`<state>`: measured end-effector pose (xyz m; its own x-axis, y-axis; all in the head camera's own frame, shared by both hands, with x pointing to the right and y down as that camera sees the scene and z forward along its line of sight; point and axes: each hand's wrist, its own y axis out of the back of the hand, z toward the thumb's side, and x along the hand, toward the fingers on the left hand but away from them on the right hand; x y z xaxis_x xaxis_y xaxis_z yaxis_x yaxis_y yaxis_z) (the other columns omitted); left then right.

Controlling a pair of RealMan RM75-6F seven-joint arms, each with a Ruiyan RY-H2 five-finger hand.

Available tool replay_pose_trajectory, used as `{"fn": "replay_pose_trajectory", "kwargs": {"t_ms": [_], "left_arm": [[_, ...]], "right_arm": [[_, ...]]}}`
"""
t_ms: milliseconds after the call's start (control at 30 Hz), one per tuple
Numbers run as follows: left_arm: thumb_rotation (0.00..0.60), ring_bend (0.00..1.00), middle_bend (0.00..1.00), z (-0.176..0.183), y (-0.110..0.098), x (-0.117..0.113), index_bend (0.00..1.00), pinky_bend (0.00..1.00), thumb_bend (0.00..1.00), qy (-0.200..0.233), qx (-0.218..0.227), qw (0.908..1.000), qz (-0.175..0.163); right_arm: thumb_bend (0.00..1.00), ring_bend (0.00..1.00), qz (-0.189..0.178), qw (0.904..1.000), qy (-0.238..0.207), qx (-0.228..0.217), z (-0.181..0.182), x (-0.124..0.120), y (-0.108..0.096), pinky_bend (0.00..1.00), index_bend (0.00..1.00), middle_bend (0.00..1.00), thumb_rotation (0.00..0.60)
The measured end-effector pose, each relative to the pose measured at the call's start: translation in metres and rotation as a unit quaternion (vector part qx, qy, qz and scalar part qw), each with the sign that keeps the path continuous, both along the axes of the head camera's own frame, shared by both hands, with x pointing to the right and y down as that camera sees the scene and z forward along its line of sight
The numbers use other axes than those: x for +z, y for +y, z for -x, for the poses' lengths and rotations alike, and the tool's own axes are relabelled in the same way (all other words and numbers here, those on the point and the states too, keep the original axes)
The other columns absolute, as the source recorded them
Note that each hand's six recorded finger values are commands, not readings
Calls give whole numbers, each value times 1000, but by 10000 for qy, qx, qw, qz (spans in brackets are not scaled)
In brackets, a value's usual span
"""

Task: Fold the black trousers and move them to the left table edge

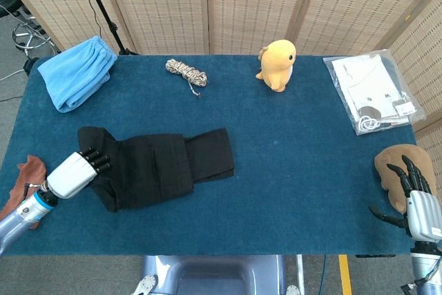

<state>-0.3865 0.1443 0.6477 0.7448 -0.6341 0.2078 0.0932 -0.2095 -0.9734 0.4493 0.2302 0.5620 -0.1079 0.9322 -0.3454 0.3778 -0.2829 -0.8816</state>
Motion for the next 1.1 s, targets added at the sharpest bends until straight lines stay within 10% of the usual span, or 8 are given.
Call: {"fn": "replay_pose_trajectory", "kwargs": {"t_ms": [900,1100], "left_arm": [[600,485,526,-207,-32,37,740,470,500,282,1388,9895,-297],[600,410,414,-228,-31,44,602,469,467,211,1444,9889,-290]], "right_arm": [[0,0,10,10000,7,94,-7,0,-2,103,167,21,600],[0,0,33,10000,-4,78,-5,1,-1,103,167,21,600]]}}
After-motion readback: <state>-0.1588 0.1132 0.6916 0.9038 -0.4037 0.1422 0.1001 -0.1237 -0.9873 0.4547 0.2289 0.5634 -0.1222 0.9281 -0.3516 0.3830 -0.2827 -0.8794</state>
